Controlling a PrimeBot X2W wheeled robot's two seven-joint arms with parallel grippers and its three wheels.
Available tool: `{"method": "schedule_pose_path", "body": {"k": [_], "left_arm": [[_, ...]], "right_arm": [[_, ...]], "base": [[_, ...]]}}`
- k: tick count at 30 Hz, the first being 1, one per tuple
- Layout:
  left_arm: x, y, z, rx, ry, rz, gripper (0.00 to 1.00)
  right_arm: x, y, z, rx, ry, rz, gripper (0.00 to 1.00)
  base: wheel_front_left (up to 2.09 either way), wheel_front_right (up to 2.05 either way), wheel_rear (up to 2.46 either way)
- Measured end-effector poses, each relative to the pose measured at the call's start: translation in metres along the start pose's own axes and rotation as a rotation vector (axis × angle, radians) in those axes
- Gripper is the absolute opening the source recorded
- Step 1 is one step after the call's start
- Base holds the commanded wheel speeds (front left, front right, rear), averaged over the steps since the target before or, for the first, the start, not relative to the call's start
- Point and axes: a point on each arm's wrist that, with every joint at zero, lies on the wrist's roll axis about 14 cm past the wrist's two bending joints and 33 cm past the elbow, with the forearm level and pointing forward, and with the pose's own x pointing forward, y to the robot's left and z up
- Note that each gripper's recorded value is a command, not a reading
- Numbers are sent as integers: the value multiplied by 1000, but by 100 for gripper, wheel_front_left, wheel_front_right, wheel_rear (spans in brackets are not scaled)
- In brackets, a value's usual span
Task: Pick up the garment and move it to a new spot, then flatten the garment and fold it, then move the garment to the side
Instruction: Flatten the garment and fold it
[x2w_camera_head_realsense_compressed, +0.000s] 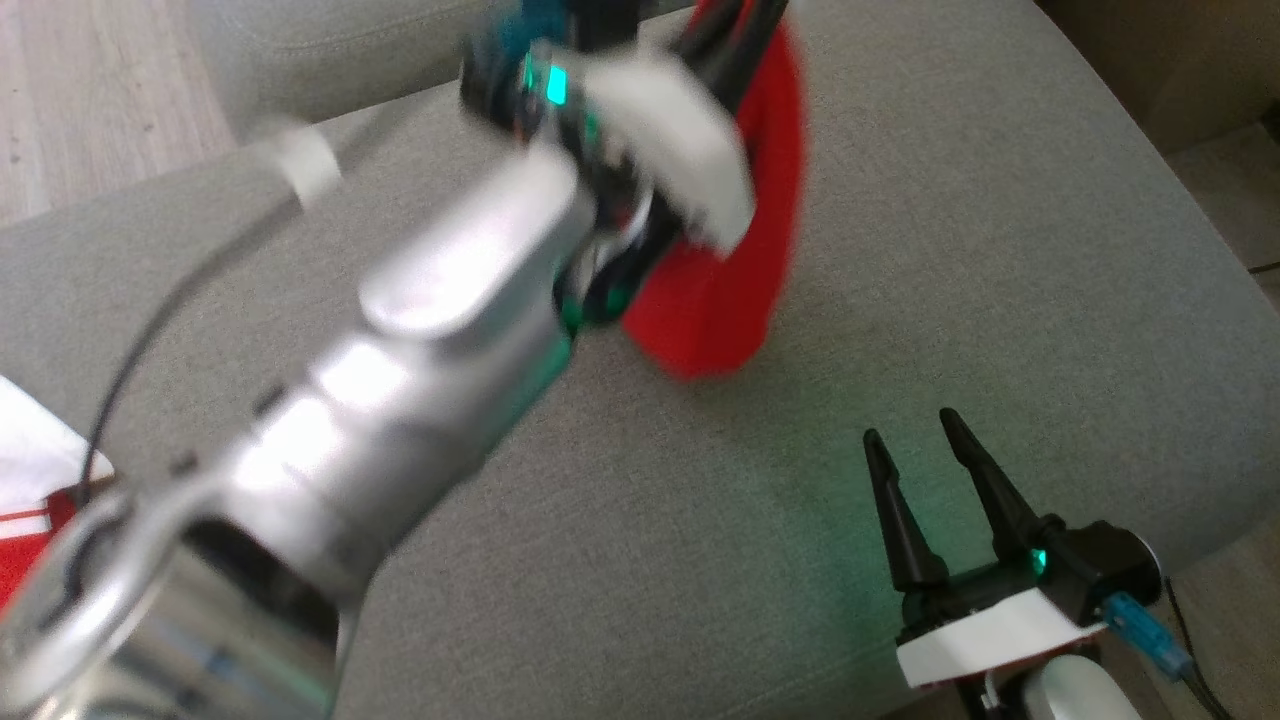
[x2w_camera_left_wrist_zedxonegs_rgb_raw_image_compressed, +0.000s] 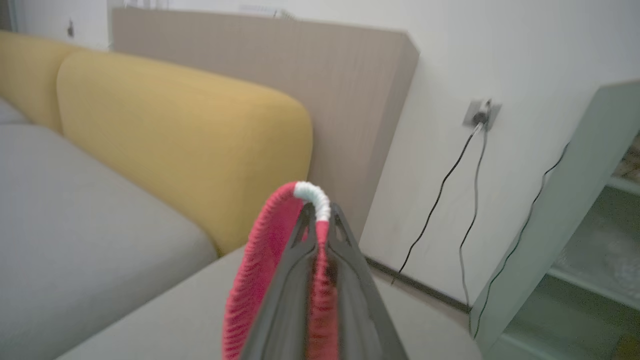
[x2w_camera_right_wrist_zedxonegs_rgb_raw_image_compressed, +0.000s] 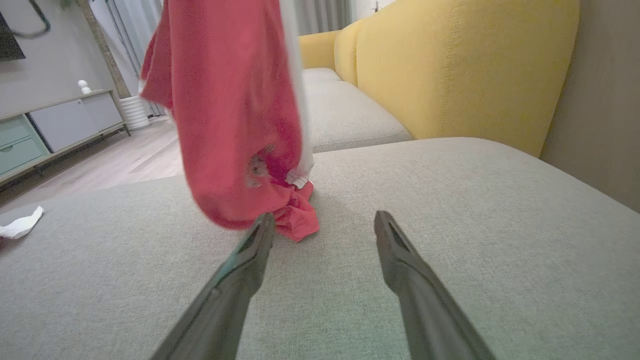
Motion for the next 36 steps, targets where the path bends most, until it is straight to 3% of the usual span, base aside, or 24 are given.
{"method": "schedule_pose_path", "body": {"k": [4, 7, 10, 13, 17, 20, 24, 30, 36], "left_arm": [[7, -10, 56, -22, -112, -44, 0], [4, 2, 60, -64, -111, -7, 0], [-7, 29, 33, -103, -62, 69, 0], [-37, 62, -31, -215, 34, 182, 0], [-114, 92, -149, -422, 192, 399, 0], [-172, 95, -207, -487, 250, 538, 0], [-200, 93, -222, -513, 219, 606, 0], [-220, 100, -206, -492, 127, 668, 0], [-253, 118, -202, -455, 98, 765, 0]], "right_arm": [[2, 10, 0, 7, 1, 36, 100], [2, 14, -1, -3, 4, 61, 100], [4, 18, 0, -5, 0, 78, 100], [7, 24, 1, -4, -4, 97, 100], [9, 31, 0, -2, -2, 124, 100], [11, 38, -2, 2, 4, 150, 100], [16, 42, -1, 18, 1, 164, 100], [32, 42, -5, 60, 14, 175, 100], [73, 28, -6, 27, 36, 200, 100]], "base": [[0, 0, 0], [0, 0, 0], [0, 0, 0], [0, 0, 0], [0, 0, 0], [0, 0, 0], [0, 0, 0], [0, 0, 0], [0, 0, 0]]}}
